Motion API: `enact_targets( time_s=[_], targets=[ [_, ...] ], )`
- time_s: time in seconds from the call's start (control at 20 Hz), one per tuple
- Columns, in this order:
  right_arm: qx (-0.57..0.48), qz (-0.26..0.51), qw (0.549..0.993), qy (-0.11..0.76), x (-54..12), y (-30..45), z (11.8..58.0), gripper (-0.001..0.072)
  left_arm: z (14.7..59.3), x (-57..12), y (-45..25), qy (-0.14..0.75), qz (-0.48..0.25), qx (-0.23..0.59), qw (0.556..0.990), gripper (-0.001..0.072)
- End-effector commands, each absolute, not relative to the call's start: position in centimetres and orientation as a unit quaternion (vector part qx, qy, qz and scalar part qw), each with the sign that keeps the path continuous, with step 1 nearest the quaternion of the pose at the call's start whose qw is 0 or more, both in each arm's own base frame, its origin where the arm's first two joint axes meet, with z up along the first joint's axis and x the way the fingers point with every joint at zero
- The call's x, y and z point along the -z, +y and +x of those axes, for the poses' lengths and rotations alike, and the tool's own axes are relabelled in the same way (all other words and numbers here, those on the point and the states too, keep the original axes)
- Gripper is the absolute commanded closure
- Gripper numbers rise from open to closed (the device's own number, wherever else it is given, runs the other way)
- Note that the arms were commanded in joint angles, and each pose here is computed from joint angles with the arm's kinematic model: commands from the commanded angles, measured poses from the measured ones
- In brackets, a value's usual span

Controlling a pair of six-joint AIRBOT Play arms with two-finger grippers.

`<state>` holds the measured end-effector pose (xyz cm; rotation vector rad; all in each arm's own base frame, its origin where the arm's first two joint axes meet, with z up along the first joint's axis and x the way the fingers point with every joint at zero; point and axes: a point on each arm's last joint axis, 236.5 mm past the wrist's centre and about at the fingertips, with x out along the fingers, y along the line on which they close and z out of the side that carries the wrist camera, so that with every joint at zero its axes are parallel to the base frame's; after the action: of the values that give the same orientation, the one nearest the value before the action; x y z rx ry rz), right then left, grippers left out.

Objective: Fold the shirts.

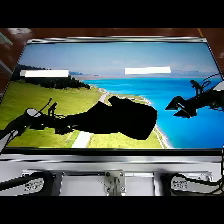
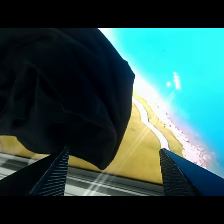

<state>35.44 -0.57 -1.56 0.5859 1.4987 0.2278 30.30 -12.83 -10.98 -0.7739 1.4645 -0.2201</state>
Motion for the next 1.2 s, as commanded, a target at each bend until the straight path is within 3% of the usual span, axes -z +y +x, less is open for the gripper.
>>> enact_targets(
  time_s=[0.0, 0.1, 0.15, 0.25, 0.45, 0.7, 0.75, 0.8, 0.85, 1.0, 1.15],
  targets=[
    [-0.102, 0.262, 0.685, 0.672, 1.8, -0.4, 35.4, 0.0038, 31.8, 12.5, -13.1, 0.632, -0.351, 0.077, 0.686, 0.0249],
    [-0.104, 0.27, 0.679, 0.675, 2.2, -0.1, 35.1, 0.0035, 32.1, 12.8, -13.0, 0.629, -0.349, 0.073, 0.691, 0.0448],
    [-0.104, 0.271, 0.671, 0.682, 2.8, 0.2, 34.5, 0.0032, 32.3, 12.6, -13.0, 0.627, -0.343, 0.08, 0.695, 0.0581],
    [-0.123, 0.263, 0.655, 0.698, 4.3, 1.6, 32.9, 0.0032, 33.0, 11.4, -13.2, 0.614, -0.317, 0.112, 0.714, 0.0668],
    [-0.12, 0.231, 0.68, 0.686, 7.8, 3.7, 33.6, 0.0032, 34.9, 7.5, -13.1, 0.569, -0.303, 0.136, 0.752, 0.0668],
    [-0.15, 0.211, 0.646, 0.718, 11.4, 8.1, 32.9, 0.0034, 35.8, 5.4, -13.5, 0.545, -0.311, 0.146, 0.765, 0.0668],
    [-0.152, 0.205, 0.643, 0.722, 12.1, 8.8, 32.9, 0.0184, 35.9, 5.3, -13.7, 0.543, -0.312, 0.147, 0.765, 0.0668],
    [-0.148, 0.2, 0.644, 0.723, 12.4, 9.0, 32.9, 0.0514, 35.9, 5.3, -13.6, 0.542, -0.311, 0.147, 0.767, 0.0668],
    [-0.139, 0.206, 0.644, 0.723, 12.1, 9.1, 33.1, 0.065, 36.1, 5.1, -13.6, 0.538, -0.3, 0.155, 0.772, 0.0669],
    [-0.172, 0.193, 0.669, 0.697, 7.0, 9.1, 34.5, 0.0651, 38.4, 0.7, -13.0, 0.487, -0.266, 0.18, 0.812, 0.067],
    [-0.212, 0.144, 0.774, 0.579, -6.0, 8.4, 38.1, 0.0651, 41.5, -12.8, -11.1, 0.352, -0.2, 0.207, 0.891, 0.067]
  ],
)
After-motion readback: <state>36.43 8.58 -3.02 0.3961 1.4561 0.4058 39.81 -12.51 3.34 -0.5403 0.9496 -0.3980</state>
